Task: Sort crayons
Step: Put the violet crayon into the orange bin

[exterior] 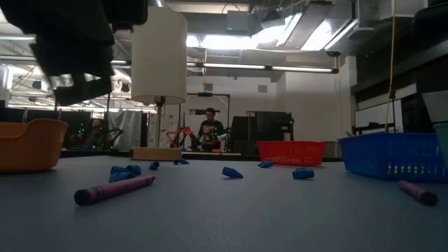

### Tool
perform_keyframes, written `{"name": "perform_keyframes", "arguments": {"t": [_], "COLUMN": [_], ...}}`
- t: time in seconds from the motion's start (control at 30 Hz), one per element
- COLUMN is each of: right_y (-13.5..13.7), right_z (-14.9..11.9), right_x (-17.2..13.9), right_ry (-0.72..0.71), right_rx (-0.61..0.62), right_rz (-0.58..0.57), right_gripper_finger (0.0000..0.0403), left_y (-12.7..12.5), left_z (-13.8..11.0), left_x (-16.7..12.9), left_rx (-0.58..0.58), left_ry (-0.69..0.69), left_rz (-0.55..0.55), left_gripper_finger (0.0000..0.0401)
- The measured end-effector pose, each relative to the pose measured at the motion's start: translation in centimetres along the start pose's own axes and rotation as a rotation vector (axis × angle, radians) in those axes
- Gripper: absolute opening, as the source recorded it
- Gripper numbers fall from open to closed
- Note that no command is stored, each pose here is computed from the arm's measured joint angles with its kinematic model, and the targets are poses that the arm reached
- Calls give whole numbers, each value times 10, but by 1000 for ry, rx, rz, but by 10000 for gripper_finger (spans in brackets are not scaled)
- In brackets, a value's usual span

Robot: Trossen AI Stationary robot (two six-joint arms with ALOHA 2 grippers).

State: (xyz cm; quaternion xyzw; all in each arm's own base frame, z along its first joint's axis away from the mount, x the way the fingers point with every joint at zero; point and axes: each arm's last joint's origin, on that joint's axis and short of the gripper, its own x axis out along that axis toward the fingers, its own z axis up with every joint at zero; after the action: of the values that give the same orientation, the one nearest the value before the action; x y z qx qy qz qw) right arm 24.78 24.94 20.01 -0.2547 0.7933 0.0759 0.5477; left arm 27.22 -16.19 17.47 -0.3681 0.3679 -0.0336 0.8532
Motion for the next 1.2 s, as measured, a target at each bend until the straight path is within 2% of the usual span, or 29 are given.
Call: {"name": "perform_keyframes", "arguments": {"t": [0.1, 0.17, 0.37, 0.6, 0.73, 0.87, 1.07, 1.2], "right_y": [0, 0, 0, -1, -2, -2, 0, 1], "right_z": [0, 0, 0, 0, 1, 2, 6, 9], "right_x": [0, 0, 0, 0, 0, 0, 0, 0], "right_ry": [0, 0, -1, -13, -26, -35, -75, -105], "right_rx": [0, 1, 2, 47, 83, 85, 85, 87], "right_rz": [0, 0, -4, -37, -65, -64, -49, -38], "right_gripper_finger": [137, 138, 138, 138, 138, 138, 138, 138], "left_y": [-1, -3, -21, -35, -50, -57, -51, -46], "left_z": [-1, 1, 16, 28, 34, 37, 35, 32], "left_x": [0, 0, -3, -2, 14, 34, 51, 59], "left_rx": [-150, -193, -232, -319, -337, -341, -424, -465], "left_ry": [28, 29, -2, 23, 93, 181, 267, 239], "left_rz": [-14, -23, -67, 17, 45, 158, 430, 500], "left_gripper_finger": [103, 102, 95, 94, 94, 94, 94, 94]}}
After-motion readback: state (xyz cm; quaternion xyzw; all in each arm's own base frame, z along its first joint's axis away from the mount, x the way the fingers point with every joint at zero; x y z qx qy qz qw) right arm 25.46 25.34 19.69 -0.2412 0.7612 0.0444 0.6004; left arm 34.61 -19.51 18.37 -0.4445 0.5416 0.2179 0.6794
